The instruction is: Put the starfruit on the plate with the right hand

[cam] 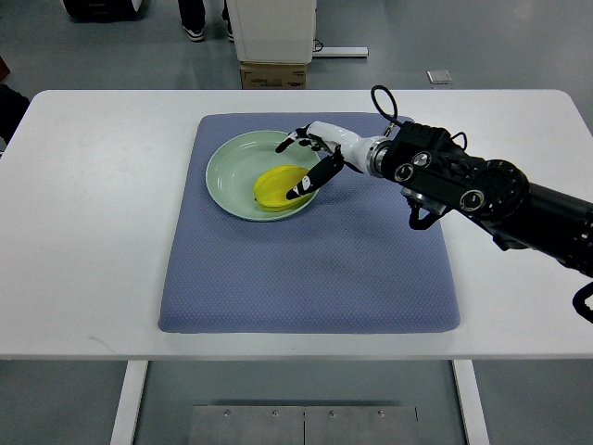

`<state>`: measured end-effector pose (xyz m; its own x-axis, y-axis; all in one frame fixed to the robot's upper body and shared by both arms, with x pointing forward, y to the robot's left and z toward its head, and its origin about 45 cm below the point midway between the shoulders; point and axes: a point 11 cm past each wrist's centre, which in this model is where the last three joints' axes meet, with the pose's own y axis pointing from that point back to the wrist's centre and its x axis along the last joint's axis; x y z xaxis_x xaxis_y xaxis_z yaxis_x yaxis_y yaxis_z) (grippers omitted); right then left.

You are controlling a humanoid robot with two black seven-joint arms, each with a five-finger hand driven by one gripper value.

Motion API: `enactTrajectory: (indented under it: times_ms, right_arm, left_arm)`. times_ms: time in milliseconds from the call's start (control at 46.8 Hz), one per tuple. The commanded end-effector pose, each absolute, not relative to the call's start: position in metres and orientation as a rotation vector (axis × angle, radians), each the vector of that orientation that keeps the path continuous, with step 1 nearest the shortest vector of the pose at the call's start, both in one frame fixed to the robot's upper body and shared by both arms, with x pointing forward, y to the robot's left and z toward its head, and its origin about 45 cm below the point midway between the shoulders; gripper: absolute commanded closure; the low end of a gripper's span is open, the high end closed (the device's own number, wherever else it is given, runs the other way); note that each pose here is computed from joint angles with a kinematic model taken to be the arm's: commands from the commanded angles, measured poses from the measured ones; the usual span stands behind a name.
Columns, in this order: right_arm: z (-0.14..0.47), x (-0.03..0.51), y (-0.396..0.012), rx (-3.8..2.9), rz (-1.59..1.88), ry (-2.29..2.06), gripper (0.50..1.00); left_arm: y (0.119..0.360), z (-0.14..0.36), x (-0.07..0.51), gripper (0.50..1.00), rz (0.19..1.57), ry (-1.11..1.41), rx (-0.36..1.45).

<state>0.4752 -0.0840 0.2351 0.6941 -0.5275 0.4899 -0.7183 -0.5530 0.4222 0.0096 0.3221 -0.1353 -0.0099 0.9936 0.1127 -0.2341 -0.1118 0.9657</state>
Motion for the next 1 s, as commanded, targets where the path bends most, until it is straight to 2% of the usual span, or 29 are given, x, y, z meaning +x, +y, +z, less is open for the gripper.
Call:
enactTrajectory:
  times_ms: [0, 342, 982]
  right_arm:
    - [0.242, 0.481, -0.098, 2.291, 0.396, -0.992, 0.500]
    - [0.263, 0.503, -0.166, 2.284, 0.200, -1.270, 0.500]
    - [0.241, 0.512, -0.250, 2.149, -0.352, -1.937, 0.500]
  left_arm:
    - [0.322, -0.135, 0.010, 0.500, 1.392, 0.975, 1.113]
    - [0.322, -0.135, 0.009, 0.500, 1.391, 0.974, 1.114]
    - [0.322, -0.135, 0.010, 0.500, 1.392, 0.975, 1.113]
